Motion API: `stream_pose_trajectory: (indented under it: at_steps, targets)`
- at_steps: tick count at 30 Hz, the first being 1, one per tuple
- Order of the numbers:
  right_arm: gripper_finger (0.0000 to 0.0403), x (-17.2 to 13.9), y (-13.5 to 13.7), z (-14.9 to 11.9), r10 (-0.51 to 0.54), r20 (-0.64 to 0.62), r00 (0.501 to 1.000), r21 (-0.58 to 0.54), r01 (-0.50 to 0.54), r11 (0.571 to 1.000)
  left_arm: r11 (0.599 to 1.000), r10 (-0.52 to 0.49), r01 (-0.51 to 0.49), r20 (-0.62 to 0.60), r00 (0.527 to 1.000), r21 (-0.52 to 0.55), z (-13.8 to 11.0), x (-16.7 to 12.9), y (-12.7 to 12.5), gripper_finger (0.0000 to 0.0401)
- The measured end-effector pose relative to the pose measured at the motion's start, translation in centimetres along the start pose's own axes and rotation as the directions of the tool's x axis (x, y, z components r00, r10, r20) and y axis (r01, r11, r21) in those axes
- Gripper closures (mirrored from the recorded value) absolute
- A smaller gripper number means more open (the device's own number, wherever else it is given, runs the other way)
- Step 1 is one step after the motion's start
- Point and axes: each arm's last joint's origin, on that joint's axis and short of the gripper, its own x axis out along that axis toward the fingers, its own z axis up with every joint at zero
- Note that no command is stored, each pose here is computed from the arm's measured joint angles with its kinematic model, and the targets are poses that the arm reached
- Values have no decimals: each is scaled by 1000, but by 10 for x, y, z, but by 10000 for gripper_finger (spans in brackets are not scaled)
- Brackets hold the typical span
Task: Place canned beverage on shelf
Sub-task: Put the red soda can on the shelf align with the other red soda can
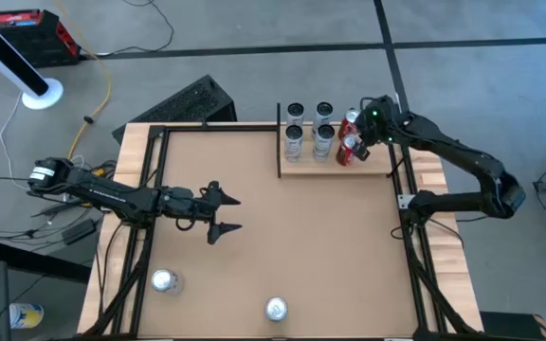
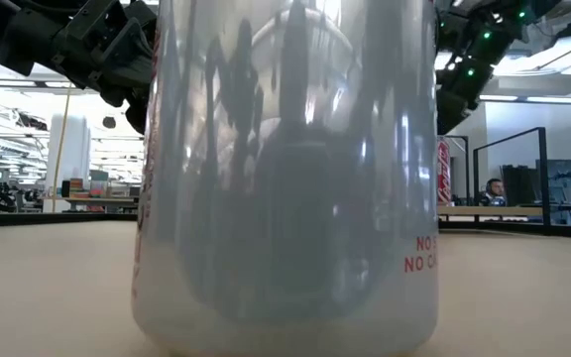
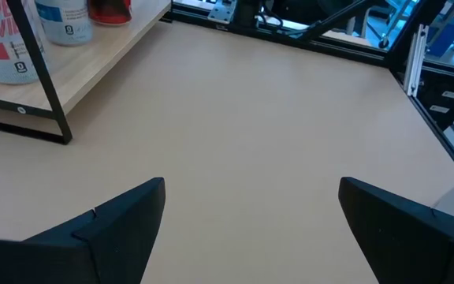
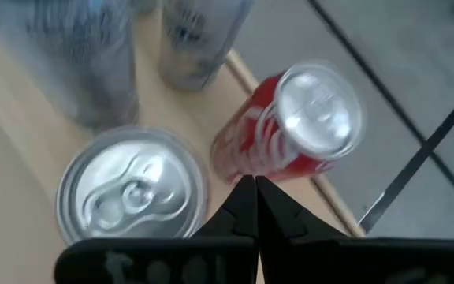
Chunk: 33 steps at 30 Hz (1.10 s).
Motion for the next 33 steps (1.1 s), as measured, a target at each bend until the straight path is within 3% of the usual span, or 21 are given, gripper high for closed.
stream_pose_trajectory:
  at_steps: [13, 21, 27, 30, 33]
  targets:
    - [386, -16, 16, -17, 116, -134, 984, -24, -120, 992, 1000, 2, -2, -16, 1000, 3, -2, 0, 0, 37]
    - [386, -43, 28, -25, 221, -93, 971, -7, -223, 975, 1000, 3, -3, -16, 1000, 1, -2, 0, 0, 37]
    - [386, -51, 51, -16, 356, 0, 934, -14, -356, 934, 1000, 1, -1, -7, 1000, -5, -1, 0, 0, 37]
    - [386, -45, 68, -10, 344, 49, 938, -58, -341, 938, 1000, 1, -1, -6, 1000, -5, -1, 0, 0, 37]
    - [386, -36, 79, -3, 268, 74, 961, -90, -261, 961, 1000, 1, -1, -6, 1000, -6, -1, 0, 0, 37]
